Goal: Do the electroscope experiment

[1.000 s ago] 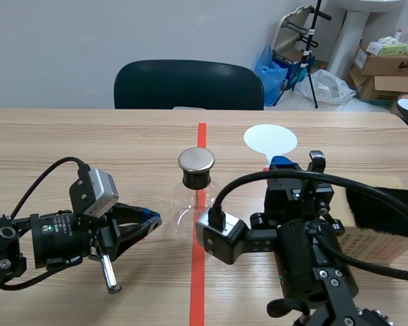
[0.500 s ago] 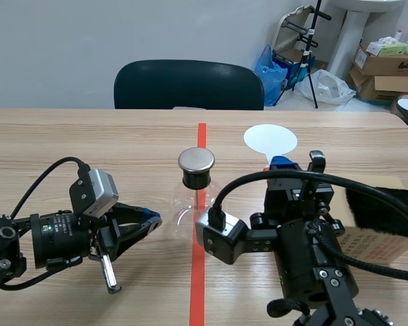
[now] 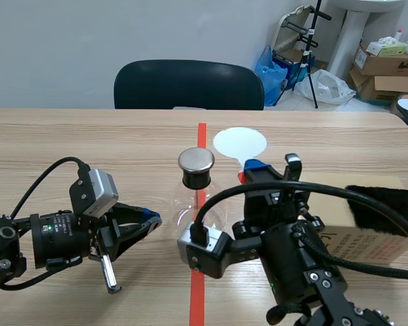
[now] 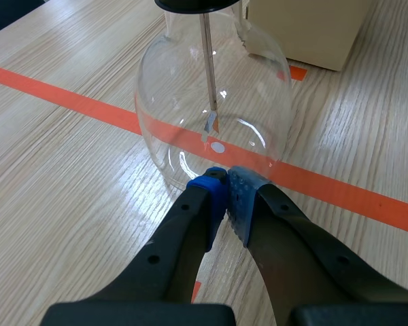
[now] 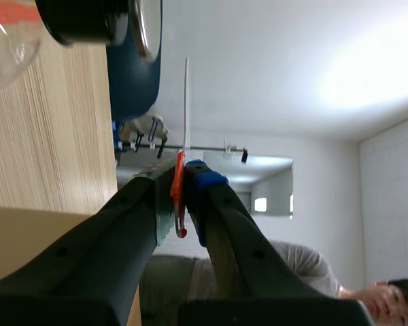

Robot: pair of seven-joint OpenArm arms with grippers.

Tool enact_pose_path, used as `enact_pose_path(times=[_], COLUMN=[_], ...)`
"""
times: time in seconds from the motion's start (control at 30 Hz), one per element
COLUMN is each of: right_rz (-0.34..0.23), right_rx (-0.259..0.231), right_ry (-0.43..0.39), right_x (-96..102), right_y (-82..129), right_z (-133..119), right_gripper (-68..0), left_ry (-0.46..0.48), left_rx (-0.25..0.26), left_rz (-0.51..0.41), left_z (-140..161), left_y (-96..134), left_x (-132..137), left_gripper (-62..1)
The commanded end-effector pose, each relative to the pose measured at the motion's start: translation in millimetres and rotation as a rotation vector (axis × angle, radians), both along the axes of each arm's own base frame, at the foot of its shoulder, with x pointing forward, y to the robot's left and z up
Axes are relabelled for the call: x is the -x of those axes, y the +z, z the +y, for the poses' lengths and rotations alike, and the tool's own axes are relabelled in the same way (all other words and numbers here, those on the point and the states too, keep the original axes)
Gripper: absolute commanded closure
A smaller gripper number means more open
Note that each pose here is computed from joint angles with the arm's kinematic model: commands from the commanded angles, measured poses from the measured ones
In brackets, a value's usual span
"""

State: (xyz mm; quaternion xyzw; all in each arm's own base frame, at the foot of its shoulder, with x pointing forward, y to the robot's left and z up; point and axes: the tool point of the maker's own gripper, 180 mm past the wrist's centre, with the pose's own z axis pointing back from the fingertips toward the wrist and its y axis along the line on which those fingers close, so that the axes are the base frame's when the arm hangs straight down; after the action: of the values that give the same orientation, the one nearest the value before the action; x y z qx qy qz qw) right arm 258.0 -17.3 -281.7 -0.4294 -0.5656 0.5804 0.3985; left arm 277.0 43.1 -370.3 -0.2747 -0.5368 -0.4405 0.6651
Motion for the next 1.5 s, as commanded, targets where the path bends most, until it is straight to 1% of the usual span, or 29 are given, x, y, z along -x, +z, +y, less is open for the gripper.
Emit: enact_pose_path(times=[0.0,0.2,0.33,0.47,1.47], right_rz=[-0.033,-0.027,-0.025,-0.024,-0.023], right_rx=[0.003,0.008,0.01,0.011,0.011], right_ry=[0.028,0.153,0.208,0.235,0.24], right_x=[-3.4,5.5,10.2,12.7,13.2], right_y=[8.8,7.4,6.8,6.4,6.4], right_z=[2.0,22.7,31.3,35.4,36.3], right_gripper=[-1.0,-1.0,-1.0,-1.0,-1.0], left_ry=[0.005,0.005,0.005,0.005,0.005], left_rx=[0.04,0.04,0.04,0.04,0.04], left_rz=[-0.028,-0.028,-0.028,-0.028,-0.028], left_z=[-3.9,-3.9,-3.9,-3.9,-3.9], left_y=[13.0,13.0,13.0,13.0,13.1], left_x=[-5.6,-5.6,-5.6,-5.6,-5.7], left_gripper=[-3.2,-3.2,-3.1,-3.1,-3.1])
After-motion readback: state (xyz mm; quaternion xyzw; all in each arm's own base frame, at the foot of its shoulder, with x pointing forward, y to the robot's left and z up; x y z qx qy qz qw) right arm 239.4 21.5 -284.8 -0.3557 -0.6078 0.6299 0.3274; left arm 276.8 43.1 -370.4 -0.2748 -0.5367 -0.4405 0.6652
